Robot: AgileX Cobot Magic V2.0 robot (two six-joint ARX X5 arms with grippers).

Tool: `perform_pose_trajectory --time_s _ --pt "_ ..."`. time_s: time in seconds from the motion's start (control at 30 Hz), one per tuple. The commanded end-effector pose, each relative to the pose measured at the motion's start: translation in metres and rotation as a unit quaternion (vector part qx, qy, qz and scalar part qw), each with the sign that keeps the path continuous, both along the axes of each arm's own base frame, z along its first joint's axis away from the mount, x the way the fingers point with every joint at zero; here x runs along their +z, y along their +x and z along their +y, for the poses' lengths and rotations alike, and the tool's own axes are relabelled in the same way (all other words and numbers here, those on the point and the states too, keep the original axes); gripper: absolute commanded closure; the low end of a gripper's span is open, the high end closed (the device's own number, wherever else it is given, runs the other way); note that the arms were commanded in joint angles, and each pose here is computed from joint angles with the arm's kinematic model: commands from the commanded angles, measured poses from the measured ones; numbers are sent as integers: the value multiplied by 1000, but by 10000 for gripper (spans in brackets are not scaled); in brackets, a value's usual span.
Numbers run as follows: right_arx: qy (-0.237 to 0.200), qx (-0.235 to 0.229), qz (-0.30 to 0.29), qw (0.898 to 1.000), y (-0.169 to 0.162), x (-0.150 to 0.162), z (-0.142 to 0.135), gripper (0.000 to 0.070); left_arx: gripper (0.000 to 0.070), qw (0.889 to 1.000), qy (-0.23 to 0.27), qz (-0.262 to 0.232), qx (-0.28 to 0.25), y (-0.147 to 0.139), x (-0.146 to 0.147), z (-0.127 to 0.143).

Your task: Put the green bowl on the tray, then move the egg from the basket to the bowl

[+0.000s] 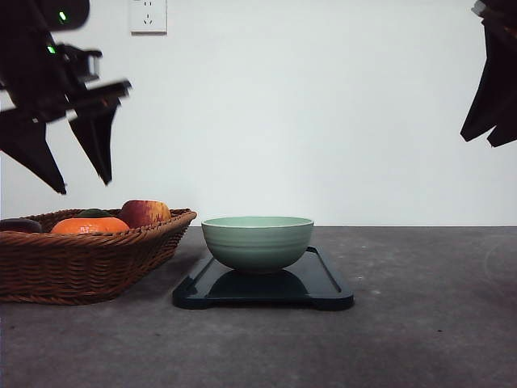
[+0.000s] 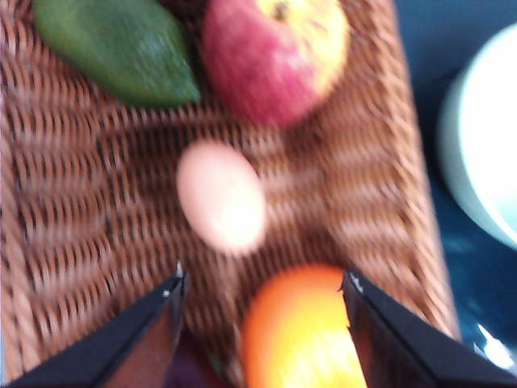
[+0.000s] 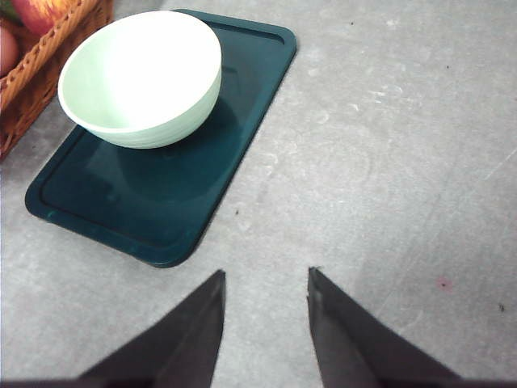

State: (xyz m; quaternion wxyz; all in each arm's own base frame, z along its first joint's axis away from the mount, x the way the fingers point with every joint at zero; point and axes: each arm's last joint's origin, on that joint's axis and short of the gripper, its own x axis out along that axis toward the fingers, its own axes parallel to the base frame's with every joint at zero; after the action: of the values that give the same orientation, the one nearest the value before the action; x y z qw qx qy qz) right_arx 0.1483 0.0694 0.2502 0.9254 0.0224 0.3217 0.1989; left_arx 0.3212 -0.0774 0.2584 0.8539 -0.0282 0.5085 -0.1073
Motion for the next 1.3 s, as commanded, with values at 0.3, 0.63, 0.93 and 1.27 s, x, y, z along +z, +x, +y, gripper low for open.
perform_pose_trajectory --time_s 0.3,0.63,0.93,1.27 --pt "11 -8 2 1000 1 1 1 501 302 1000 -12 2 29 28 -25 -7" --pt "13 -10 3 1000 1 1 1 501 302 999 11 15 40 38 -47 -8" --pt "13 -10 4 1000 1 1 1 501 303 999 13 12 44 42 -51 -7" --pt "12 -23 3 1000 2 1 1 501 303 998 18 30 45 46 -65 -7"
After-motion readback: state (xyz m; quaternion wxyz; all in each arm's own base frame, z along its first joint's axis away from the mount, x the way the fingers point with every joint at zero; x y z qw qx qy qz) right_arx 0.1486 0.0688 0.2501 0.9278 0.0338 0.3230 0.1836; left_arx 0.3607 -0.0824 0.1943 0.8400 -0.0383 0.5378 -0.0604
